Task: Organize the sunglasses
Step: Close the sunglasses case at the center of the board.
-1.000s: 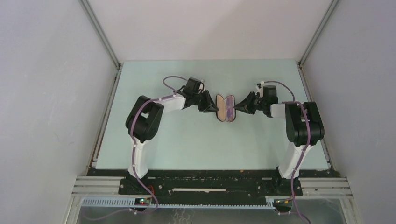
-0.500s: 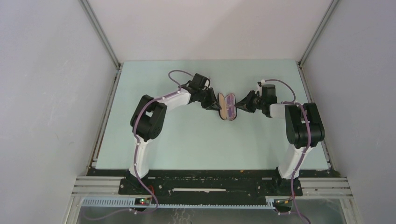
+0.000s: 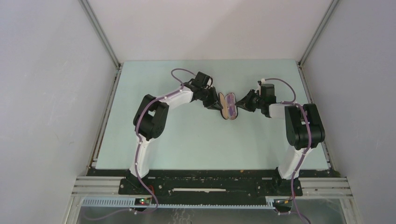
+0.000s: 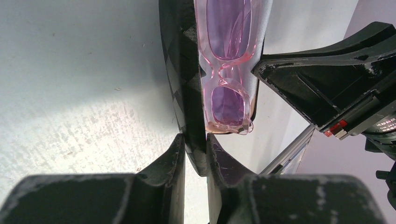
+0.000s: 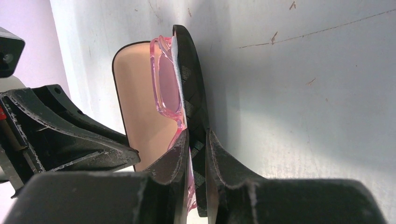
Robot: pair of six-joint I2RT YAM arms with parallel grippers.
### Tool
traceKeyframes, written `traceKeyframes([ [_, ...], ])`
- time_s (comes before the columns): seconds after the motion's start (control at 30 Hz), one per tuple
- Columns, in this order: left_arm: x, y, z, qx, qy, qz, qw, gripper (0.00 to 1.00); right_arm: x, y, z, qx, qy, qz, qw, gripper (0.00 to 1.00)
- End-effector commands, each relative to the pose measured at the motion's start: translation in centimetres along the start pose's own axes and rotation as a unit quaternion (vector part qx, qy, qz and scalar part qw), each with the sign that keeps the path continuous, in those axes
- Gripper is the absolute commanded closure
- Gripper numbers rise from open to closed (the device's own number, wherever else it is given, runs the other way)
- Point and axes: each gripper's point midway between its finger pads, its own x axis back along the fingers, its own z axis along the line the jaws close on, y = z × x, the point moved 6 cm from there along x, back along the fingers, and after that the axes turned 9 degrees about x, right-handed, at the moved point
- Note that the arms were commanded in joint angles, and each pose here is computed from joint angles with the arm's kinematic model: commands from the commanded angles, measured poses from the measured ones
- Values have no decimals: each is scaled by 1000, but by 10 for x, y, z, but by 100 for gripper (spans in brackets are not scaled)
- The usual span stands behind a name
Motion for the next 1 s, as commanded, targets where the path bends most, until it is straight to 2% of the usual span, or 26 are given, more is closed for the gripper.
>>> traceKeyframes([
  [0.0, -10, -23, -68, -71, -117, 27, 990, 82, 1, -28, 47, 20, 81, 68, 994, 85],
  [0.57, -9, -30, -97, -90, -202, 77, 972, 80, 2, -34, 48, 22, 104, 89, 990, 85],
  [0.97, -10, -30, -103, -104, -214, 88, 967, 74, 2, -36, 49, 24, 120, 107, 987, 85],
])
